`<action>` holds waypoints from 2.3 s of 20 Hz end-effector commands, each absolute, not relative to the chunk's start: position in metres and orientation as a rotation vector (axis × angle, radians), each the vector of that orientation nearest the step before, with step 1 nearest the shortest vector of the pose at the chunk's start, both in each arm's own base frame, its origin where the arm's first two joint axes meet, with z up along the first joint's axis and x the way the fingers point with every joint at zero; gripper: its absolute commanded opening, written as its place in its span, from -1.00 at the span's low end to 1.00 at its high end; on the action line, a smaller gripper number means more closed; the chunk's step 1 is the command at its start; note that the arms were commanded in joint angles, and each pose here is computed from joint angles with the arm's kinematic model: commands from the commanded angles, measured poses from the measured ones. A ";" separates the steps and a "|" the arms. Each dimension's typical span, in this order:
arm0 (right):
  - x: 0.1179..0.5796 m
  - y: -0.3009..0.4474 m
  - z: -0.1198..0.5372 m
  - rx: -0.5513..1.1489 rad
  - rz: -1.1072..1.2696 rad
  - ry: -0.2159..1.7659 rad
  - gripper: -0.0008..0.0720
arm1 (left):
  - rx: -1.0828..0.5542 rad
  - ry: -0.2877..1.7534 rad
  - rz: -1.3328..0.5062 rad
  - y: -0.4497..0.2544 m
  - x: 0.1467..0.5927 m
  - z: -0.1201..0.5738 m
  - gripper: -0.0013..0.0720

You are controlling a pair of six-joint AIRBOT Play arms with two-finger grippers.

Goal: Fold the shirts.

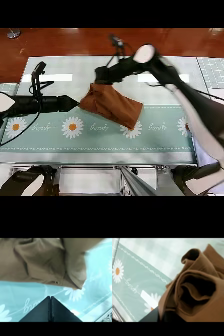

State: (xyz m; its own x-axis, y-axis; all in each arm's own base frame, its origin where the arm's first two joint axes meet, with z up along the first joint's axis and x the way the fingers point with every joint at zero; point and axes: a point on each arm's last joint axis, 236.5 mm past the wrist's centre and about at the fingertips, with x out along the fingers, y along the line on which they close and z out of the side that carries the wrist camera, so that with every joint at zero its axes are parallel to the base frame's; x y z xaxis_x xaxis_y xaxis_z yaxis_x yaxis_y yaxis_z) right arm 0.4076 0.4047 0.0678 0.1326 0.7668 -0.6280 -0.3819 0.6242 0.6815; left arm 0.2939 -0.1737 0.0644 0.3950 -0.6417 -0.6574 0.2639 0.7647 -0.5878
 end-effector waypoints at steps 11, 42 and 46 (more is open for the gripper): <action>0.404 0.194 0.106 0.060 0.647 1.360 0.75 | -0.451 1.000 -0.520 -0.164 0.309 0.041 -0.91; 0.451 0.224 0.167 0.334 0.634 1.048 -0.91 | -0.467 1.071 -0.501 -0.164 0.307 0.016 -0.91; 0.443 0.140 0.221 0.335 0.481 1.027 -0.91 | -0.467 1.074 -0.503 -0.164 0.306 0.016 -0.91</action>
